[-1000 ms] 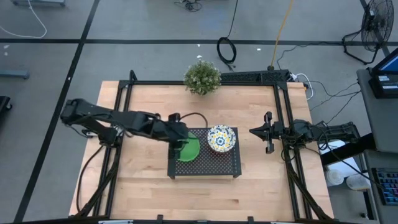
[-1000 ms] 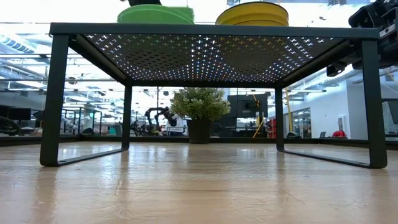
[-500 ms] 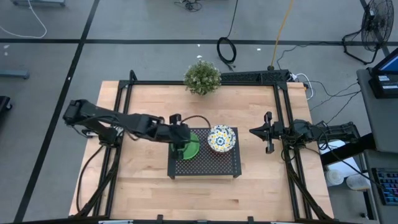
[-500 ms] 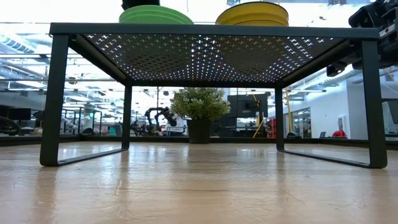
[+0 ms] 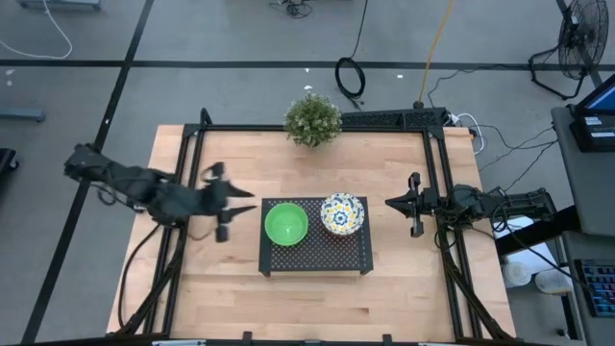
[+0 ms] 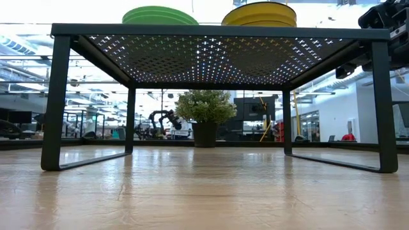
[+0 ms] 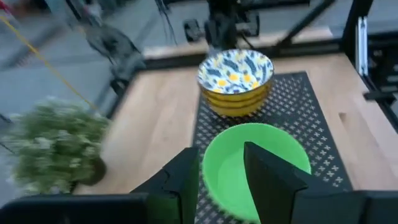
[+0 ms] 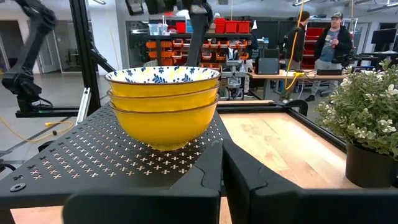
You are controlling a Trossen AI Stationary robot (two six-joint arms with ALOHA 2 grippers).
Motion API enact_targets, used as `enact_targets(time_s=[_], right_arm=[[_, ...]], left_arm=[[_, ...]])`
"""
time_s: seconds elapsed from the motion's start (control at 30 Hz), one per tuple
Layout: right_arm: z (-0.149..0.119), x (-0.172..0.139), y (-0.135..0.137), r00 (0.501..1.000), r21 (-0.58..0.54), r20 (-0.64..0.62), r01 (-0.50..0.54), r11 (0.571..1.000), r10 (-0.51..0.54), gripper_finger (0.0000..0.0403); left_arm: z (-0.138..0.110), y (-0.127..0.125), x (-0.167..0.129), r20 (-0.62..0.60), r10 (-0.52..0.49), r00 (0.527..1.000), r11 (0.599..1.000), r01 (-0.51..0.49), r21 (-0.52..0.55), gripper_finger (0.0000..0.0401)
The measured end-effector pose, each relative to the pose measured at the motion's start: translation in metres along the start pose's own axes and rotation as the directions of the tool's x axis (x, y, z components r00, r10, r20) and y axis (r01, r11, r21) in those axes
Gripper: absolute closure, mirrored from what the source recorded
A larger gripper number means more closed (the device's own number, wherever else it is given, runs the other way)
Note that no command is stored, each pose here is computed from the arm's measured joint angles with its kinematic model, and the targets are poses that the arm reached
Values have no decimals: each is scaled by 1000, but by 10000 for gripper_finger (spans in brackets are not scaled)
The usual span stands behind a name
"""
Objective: Pick & Place Mini bowls
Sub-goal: Return to Home Position
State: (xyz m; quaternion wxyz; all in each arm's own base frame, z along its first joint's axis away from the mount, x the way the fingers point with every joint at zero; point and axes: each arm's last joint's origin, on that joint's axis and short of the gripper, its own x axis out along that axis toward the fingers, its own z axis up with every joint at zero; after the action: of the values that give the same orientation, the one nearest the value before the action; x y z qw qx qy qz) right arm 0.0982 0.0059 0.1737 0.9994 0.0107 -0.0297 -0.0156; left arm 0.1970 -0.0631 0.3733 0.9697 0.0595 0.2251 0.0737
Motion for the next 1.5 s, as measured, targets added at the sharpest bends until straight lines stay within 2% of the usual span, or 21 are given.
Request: enact_targets(time_s=[0.1,0.3,0.4,0.5,0.8,1.0,1.17,1.5], right_arm=[[0,0,0,1000,0,0,0,1000,0,403],[0,0,0,1000,0,0,0,1000,0,403],[0,0,0,1000,0,0,0,1000,0,403],[0,0,0,1000,0,0,0,1000,0,403],[0,0,0,1000,0,-1,0,1000,0,403],[0,0,0,1000,0,-1,0,1000,0,403],[0,0,0,1000,0,-1,0,1000,0,403],[0,0,0,1000,0,2,0,1000,0,403]], left_arm=[[-39,1,-19,100,12,995,1000,-12,-3,270],[-135,8,-19,261,-44,964,997,60,-51,270],[-169,12,-16,353,-55,934,989,99,-106,270],[-189,14,-16,403,-74,912,987,124,-100,270],[-211,19,-21,498,-144,855,976,207,-74,270],[-227,12,-8,500,-152,853,970,226,-92,270],[-226,10,-9,535,-189,823,951,290,-109,270],[-226,10,-9,535,-182,825,946,296,-135,270]])
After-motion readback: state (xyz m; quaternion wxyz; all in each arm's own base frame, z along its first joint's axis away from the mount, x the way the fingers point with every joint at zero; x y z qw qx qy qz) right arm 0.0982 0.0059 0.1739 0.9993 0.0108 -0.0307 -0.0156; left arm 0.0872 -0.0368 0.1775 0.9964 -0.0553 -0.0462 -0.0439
